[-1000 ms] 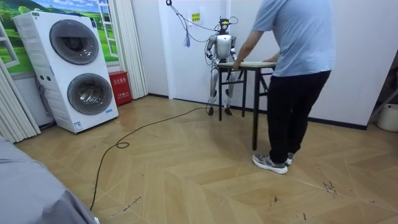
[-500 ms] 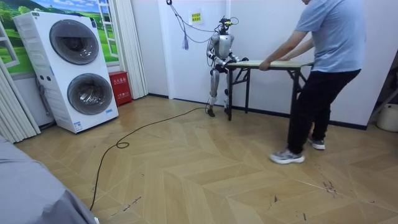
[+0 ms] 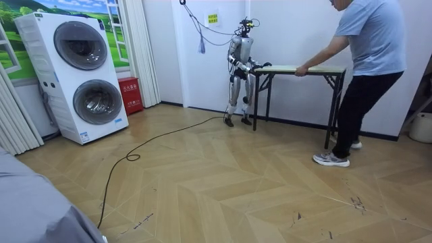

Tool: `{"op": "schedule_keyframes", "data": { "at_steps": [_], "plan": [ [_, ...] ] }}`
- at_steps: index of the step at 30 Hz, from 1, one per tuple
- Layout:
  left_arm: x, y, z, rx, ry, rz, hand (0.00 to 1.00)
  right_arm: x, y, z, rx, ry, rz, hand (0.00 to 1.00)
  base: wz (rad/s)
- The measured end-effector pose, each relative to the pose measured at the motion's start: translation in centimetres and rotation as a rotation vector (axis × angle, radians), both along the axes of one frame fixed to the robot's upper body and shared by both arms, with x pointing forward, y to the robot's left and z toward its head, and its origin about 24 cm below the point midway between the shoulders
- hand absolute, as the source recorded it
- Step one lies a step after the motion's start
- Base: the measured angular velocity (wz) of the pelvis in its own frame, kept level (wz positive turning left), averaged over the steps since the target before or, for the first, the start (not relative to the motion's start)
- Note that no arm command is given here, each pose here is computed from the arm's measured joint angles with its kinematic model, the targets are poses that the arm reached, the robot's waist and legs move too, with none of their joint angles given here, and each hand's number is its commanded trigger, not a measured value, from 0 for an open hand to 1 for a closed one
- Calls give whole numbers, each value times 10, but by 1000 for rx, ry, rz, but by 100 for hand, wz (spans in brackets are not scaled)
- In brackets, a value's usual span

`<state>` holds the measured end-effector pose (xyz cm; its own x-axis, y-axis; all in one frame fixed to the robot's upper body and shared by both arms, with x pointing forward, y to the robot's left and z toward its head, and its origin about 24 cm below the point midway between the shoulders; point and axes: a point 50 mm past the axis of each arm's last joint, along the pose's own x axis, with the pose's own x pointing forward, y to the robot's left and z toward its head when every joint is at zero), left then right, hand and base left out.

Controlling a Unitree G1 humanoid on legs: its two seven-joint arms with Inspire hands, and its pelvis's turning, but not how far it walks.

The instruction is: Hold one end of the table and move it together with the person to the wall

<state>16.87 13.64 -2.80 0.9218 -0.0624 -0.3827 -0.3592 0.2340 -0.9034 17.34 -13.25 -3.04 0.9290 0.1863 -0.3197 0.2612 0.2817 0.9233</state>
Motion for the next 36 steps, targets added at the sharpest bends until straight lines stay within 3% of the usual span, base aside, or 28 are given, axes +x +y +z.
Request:
{"op": "schedule_keyframes", "data": {
  "at_steps": [17, 36],
  "plan": [
    [-2, -2, -4, -10, 49, 27, 100, 1, 1, -1, -39, 19, 8, 100, 9],
    [-12, -3, -34, 84, 111, -45, 100, -18, -1, -36, -42, 104, 5, 100, 11]
  ]
}}
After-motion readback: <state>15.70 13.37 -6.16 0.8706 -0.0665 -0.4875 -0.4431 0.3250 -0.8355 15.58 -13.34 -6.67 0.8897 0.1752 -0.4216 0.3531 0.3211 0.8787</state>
